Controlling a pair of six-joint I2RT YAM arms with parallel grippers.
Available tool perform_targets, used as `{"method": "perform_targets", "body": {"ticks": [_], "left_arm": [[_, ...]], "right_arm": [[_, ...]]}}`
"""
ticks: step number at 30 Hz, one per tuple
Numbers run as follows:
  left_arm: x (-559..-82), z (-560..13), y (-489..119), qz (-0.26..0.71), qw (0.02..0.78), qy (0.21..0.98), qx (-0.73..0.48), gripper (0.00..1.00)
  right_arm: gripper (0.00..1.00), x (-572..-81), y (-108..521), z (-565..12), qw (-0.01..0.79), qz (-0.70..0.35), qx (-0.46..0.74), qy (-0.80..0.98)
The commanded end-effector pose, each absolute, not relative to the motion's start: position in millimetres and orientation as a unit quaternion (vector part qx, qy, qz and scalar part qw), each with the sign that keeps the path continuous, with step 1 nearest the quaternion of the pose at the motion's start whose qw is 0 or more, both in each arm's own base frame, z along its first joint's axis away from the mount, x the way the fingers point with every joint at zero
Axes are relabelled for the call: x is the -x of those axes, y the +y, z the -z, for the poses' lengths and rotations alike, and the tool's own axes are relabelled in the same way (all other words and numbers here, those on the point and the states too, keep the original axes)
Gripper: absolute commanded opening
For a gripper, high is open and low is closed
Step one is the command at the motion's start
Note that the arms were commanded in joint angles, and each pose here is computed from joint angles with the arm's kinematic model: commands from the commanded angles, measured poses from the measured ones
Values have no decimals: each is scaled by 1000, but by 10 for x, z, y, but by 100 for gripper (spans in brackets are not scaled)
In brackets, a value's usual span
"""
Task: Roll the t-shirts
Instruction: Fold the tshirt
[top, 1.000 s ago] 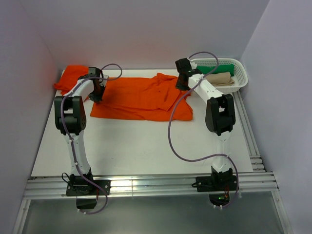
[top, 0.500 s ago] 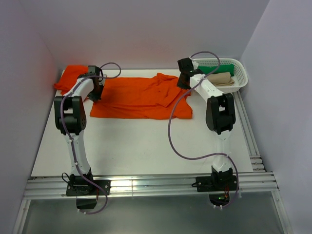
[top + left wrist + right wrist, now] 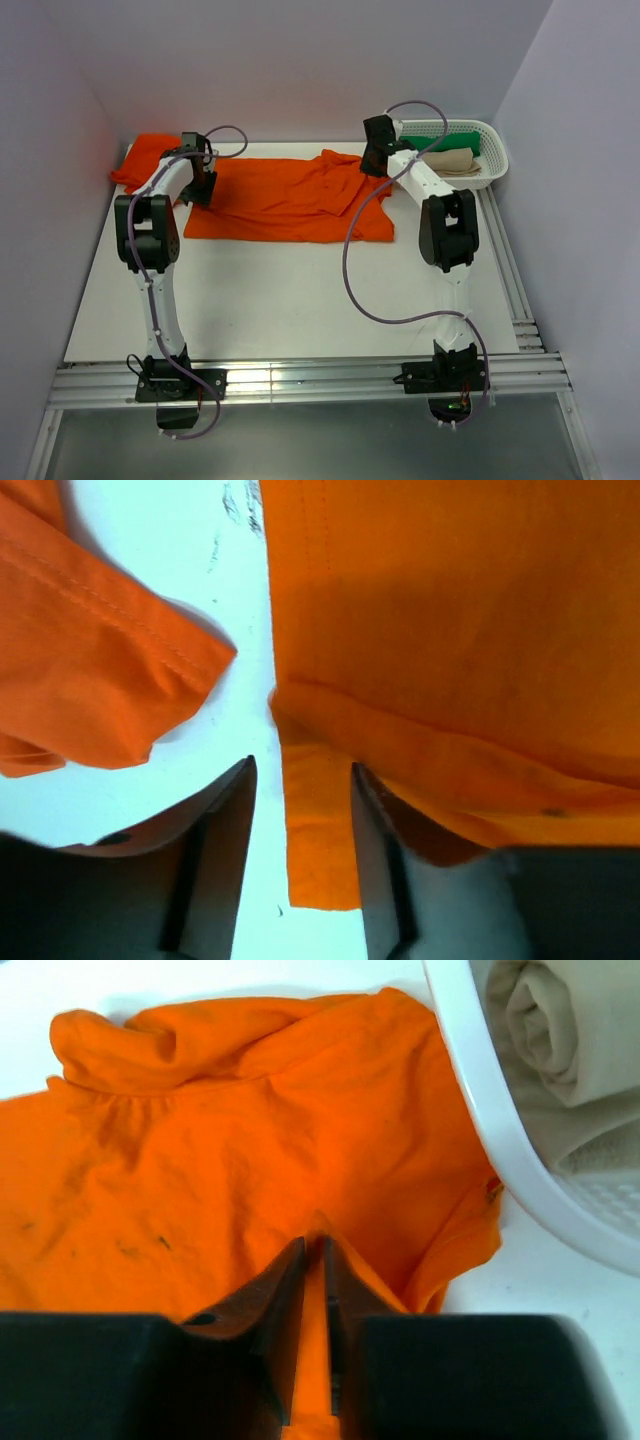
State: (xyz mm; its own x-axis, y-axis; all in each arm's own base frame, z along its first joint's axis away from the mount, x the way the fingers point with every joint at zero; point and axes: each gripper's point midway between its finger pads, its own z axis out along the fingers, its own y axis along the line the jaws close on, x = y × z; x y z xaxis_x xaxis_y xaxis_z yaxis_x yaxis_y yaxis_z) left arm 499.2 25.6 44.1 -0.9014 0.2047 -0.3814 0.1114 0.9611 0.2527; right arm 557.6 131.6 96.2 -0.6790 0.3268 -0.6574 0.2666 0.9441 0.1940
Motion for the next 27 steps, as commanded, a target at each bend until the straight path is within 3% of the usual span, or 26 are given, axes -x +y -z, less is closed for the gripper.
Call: {"method": "perform_targets", "body": {"ticks": [1, 3, 7, 12, 16, 21, 27], "left_arm": [[-5085, -596, 251, -110, 229, 965, -69, 54], [-5091, -670, 236, -106, 237, 963, -66, 62], [-5080, -857, 209, -100, 262, 957, -70, 77], [-4972, -1172, 173, -57, 288, 953, -73, 87], [-4721, -1217, 282, -12, 267, 961, -71, 86], [-4306, -984, 341, 48, 213, 973, -79, 80], [-4206, -674, 350, 75, 191, 977, -64, 78]], "right_arm": [[23, -5711, 1310, -1103, 387, -52, -153, 908], [42, -5697, 1316, -1107, 388, -55, -154, 907], [55, -5639, 1294, -1180, 391, -55, -157, 905], [57, -5447, 1205, -1388, 394, -48, -171, 902], [57, -5126, 1107, -1502, 384, -42, -189, 903], [56, -4581, 989, -1141, 346, -55, -212, 912], [54, -4115, 968, -859, 328, -79, -225, 914]]}}
